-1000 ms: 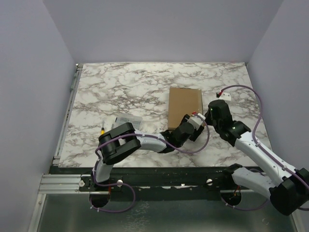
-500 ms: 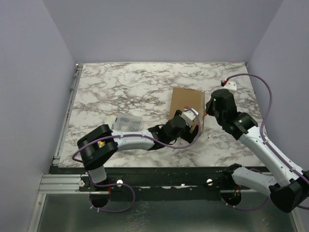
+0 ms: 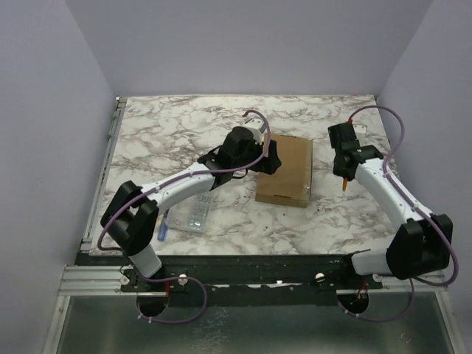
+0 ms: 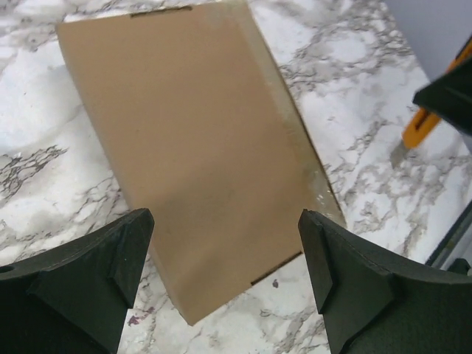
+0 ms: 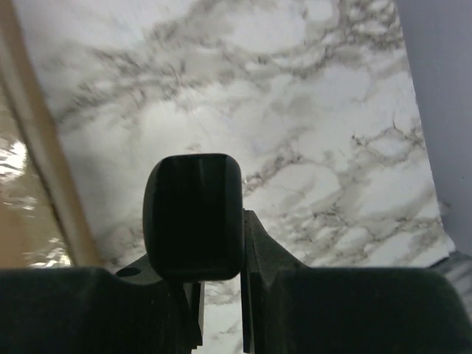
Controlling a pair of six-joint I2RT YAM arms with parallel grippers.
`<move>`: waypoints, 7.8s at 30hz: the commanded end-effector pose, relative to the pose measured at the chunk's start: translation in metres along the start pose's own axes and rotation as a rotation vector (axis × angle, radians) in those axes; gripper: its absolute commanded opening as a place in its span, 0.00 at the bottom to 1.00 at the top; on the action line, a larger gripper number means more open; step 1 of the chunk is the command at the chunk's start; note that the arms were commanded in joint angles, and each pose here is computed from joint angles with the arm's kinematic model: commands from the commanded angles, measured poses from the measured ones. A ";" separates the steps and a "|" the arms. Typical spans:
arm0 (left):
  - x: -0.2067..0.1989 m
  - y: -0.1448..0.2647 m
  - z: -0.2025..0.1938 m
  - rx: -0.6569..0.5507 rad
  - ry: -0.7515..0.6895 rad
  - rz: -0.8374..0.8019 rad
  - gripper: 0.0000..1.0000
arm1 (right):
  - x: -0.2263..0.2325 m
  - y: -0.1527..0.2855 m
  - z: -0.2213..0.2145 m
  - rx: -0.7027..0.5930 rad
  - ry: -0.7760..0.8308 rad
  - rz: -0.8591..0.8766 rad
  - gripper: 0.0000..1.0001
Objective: Unpack the express box
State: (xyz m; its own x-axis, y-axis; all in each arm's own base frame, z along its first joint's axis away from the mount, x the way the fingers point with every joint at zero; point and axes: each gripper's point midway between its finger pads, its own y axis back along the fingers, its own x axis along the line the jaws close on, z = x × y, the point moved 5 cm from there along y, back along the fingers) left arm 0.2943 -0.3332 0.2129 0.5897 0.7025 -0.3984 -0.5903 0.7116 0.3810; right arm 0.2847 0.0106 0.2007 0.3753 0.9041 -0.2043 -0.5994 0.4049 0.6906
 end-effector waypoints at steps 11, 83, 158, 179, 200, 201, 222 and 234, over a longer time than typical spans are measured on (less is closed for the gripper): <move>0.051 -0.045 -0.048 0.297 0.038 0.169 0.88 | 0.015 -0.074 -0.049 0.346 0.265 0.046 0.20; 0.105 -0.056 -0.095 0.425 0.174 0.318 0.72 | 0.057 -0.083 -0.064 0.183 -0.140 0.482 0.21; -0.045 -0.080 -0.145 -0.159 -0.677 0.198 0.83 | 0.083 -0.010 -0.125 0.414 -0.168 0.517 0.47; -0.006 -0.061 -0.138 -0.057 -0.638 0.228 0.95 | 0.082 -0.009 -0.122 0.341 -0.193 0.519 0.37; -0.010 -0.034 -0.140 0.059 -0.352 0.102 0.94 | 0.052 -0.015 -0.131 0.307 -0.386 0.597 0.35; -0.018 -0.030 -0.133 0.074 -0.343 0.075 0.94 | 0.051 -0.012 -0.123 0.290 -0.369 0.600 0.37; 0.037 -0.066 -0.004 0.131 -0.088 0.002 0.81 | 0.048 -0.058 0.024 0.043 -0.235 0.553 0.52; 0.078 -0.120 0.028 0.101 -0.056 0.078 0.81 | 0.061 -0.096 0.030 0.078 -0.226 0.572 0.51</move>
State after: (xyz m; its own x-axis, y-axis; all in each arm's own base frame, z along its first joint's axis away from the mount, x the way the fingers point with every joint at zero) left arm 0.4062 -0.3620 0.1509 0.5845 0.7536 -0.3009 -0.5684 0.6449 0.5109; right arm 0.3702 0.0244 0.1408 0.1907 0.9192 0.3445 -0.6799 -0.1295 0.7218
